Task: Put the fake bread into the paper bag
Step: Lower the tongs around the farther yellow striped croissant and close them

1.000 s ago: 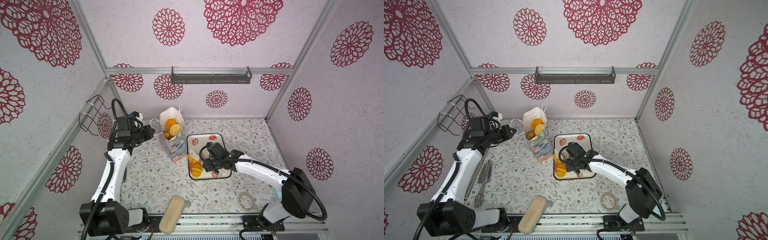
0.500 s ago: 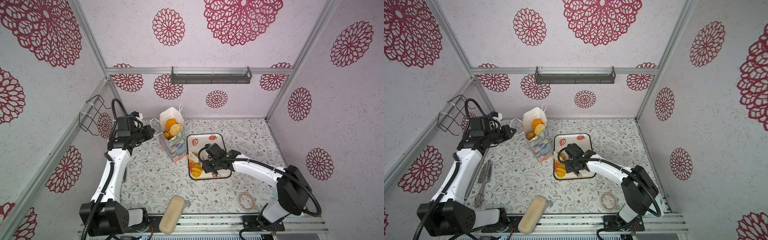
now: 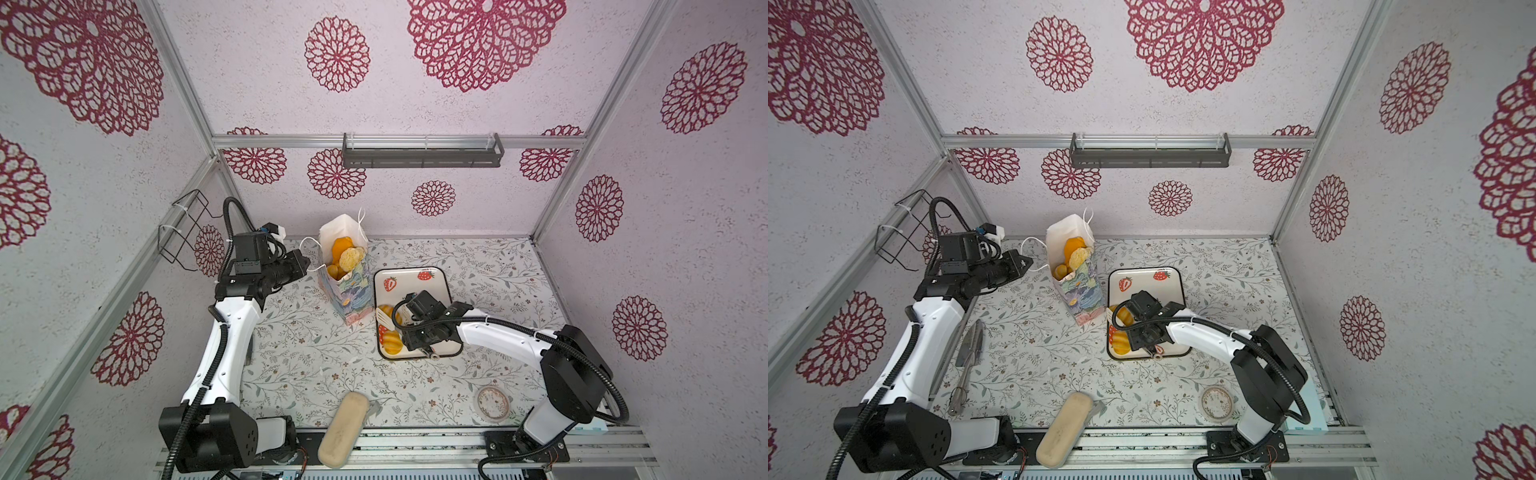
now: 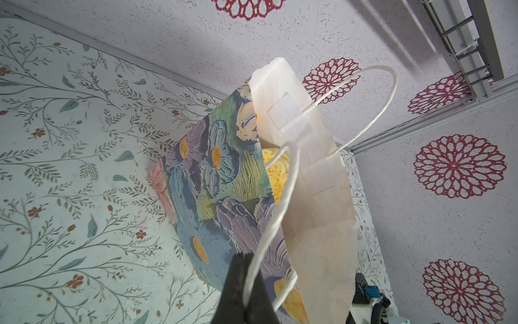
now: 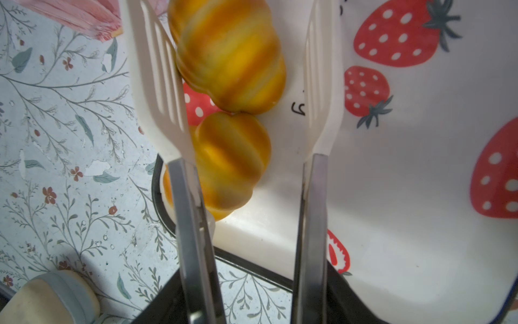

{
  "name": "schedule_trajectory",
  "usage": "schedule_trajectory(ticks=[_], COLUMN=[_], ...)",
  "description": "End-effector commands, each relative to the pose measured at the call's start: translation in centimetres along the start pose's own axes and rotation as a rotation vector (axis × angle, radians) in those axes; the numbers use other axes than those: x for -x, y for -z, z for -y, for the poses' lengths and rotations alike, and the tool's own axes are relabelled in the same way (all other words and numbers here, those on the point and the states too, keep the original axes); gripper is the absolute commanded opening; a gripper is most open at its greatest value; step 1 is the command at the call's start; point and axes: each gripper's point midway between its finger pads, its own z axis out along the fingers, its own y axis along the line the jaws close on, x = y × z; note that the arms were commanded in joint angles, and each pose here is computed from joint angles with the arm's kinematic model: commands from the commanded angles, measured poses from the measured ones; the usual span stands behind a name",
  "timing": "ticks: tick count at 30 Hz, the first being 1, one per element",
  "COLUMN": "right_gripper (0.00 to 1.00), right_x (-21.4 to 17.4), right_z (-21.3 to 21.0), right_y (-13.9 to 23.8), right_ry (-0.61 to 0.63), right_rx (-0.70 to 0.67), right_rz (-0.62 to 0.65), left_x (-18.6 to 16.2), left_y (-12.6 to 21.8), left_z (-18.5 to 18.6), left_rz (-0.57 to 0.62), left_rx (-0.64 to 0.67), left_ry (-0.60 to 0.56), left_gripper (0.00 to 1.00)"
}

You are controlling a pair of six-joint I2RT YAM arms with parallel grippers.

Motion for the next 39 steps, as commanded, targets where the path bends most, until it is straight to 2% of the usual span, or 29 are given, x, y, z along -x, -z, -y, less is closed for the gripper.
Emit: schedule_trajectory(ticks=[1,14,39], right_gripper=[0.60,0.51,0.43], right_x=[1.9,2.3,4.7], right_z=[-1.2,-0.7,1.5], right_y=[1.1,2.1,5.6], right_ry=[0.033,0.026,-0.059], right_rx=[0.029,0.007,-0.029], right_rz=[0.056,0.091,0.221], left_x=[0.2,0.2,0.2], left_y=[0.1,0.0,-0.1], left_z=[-0.2,-0.3,-0.2], left_rz=[0.013,0.010,0.009], left_rx=[0.009,0.008,0.001], left_ry=[-0.004,-0.003,0.001], left_gripper=[0.00,0.00,0.00])
